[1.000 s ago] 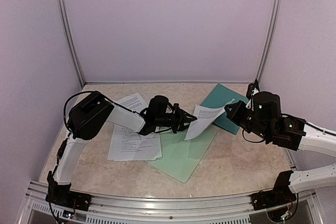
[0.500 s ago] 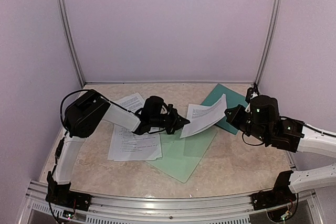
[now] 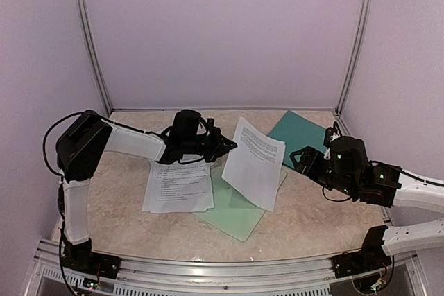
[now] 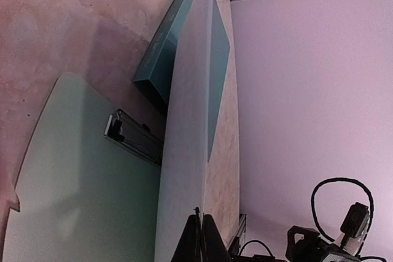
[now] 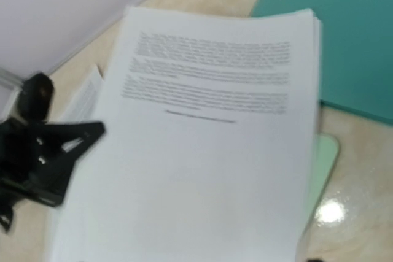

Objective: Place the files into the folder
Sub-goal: Pass from the right arm to the left, then pass from the left arm to the right

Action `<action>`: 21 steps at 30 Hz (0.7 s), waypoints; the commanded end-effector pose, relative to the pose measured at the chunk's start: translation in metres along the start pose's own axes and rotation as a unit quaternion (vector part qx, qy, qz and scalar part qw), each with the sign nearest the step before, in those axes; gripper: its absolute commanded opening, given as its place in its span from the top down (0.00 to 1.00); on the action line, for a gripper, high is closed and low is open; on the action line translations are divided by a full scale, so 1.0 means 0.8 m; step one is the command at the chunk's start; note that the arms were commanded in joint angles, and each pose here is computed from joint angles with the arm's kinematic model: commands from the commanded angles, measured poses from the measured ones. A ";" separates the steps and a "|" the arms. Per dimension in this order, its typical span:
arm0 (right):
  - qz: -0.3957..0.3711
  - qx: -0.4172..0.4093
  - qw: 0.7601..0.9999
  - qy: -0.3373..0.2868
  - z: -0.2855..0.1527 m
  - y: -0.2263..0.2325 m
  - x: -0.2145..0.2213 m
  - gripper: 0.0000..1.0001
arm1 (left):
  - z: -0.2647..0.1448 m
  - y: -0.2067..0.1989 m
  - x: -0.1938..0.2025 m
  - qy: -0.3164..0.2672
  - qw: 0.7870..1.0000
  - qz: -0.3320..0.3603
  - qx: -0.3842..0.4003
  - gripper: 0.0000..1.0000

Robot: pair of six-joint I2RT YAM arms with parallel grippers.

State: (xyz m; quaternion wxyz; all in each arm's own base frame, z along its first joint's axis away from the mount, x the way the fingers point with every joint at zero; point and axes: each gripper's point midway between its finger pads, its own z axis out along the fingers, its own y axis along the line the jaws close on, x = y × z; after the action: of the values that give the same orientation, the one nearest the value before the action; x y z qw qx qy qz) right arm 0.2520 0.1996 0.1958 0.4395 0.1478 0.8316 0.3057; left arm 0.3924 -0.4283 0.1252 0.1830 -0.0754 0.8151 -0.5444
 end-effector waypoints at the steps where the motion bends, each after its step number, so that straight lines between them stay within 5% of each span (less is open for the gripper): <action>1: -0.029 0.024 0.999 0.006 -0.003 -0.015 0.005 0.20 | -0.019 0.029 0.006 0.001 0.999 0.026 -0.046 1.00; 9: -0.121 0.048 0.991 0.023 0.025 -0.026 0.025 0.20 | -0.079 0.027 0.029 -0.018 0.986 0.130 -0.099 1.00; 21: -0.141 -0.051 0.983 0.102 0.114 -0.016 0.063 0.26 | -0.138 0.023 0.075 -0.042 0.959 0.254 -0.121 1.00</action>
State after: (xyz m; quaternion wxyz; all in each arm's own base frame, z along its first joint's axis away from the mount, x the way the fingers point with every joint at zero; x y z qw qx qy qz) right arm 0.2884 0.2184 0.1160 0.4053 0.0301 0.8833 0.2337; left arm 0.3046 -0.3565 0.1453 0.3105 0.0570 0.8545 -0.4126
